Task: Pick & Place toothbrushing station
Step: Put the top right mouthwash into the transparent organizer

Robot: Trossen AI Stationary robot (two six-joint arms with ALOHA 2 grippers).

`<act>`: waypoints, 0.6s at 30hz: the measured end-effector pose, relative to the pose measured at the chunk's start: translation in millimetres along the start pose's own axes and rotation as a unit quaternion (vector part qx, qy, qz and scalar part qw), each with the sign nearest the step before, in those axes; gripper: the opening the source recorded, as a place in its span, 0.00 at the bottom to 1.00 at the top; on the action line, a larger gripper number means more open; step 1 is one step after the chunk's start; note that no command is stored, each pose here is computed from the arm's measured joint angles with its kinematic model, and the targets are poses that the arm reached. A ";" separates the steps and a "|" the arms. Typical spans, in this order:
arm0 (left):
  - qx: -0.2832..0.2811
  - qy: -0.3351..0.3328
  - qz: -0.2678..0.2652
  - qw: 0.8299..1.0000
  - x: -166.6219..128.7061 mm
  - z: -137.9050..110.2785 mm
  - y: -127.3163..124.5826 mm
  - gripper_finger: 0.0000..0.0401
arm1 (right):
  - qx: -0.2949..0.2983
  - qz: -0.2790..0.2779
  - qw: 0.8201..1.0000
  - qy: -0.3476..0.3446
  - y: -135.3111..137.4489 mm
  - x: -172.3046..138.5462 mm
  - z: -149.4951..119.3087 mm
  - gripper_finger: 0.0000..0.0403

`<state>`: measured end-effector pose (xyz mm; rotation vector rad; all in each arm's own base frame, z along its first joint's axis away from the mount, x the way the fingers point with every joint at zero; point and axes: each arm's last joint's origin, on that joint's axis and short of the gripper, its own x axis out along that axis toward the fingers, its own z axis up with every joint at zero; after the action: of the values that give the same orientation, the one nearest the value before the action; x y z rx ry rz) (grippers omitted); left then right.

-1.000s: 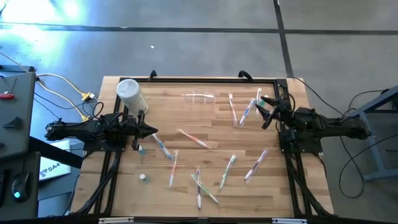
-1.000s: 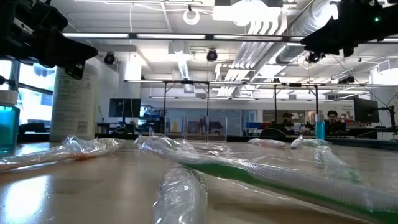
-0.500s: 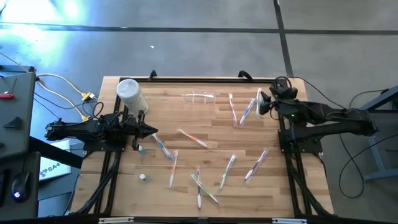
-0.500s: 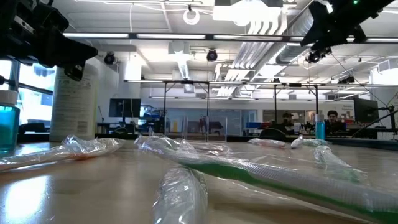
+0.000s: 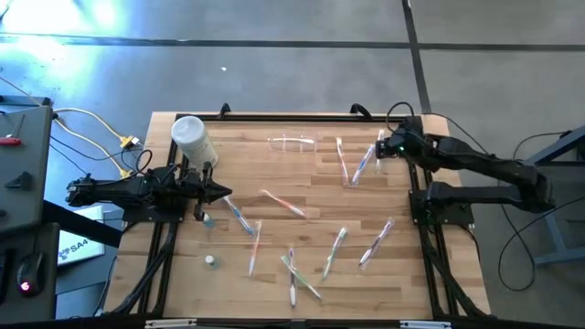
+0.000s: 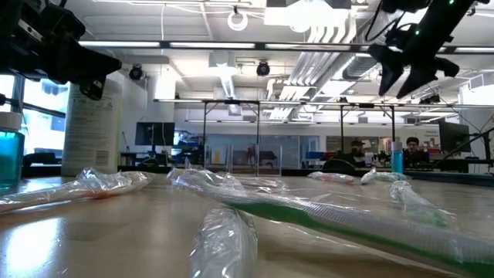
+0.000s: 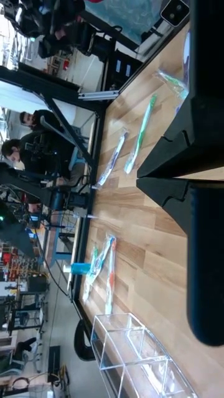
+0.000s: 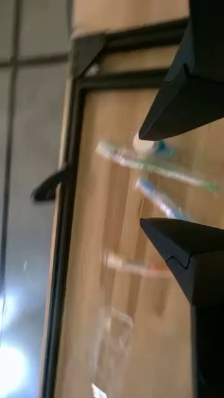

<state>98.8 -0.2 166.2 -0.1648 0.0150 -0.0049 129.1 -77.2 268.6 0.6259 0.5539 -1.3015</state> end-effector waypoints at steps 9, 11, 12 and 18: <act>0.001 0.000 0.000 1.000 0.0 0.0 0.0 0.02 | 0.013 -0.072 0.995 0.068 2.5 36.6 2.9 0.52; 0.001 0.000 0.000 1.000 0.0 -0.1 0.0 0.02 | 0.008 -0.085 0.993 0.081 4.6 44.3 1.6 0.52; 0.001 0.000 0.000 1.000 0.0 -0.1 0.0 0.02 | 0.005 -0.092 0.992 0.086 5.4 47.9 0.9 0.52; 0.001 0.000 -0.002 1.000 0.0 -0.1 -0.1 0.02 | -0.010 -0.125 0.986 0.111 6.7 64.7 -0.9 0.52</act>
<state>98.8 -0.3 166.2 -0.1628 0.0154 -0.0083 147.6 -120.8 224.0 0.7057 0.8481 -1.4679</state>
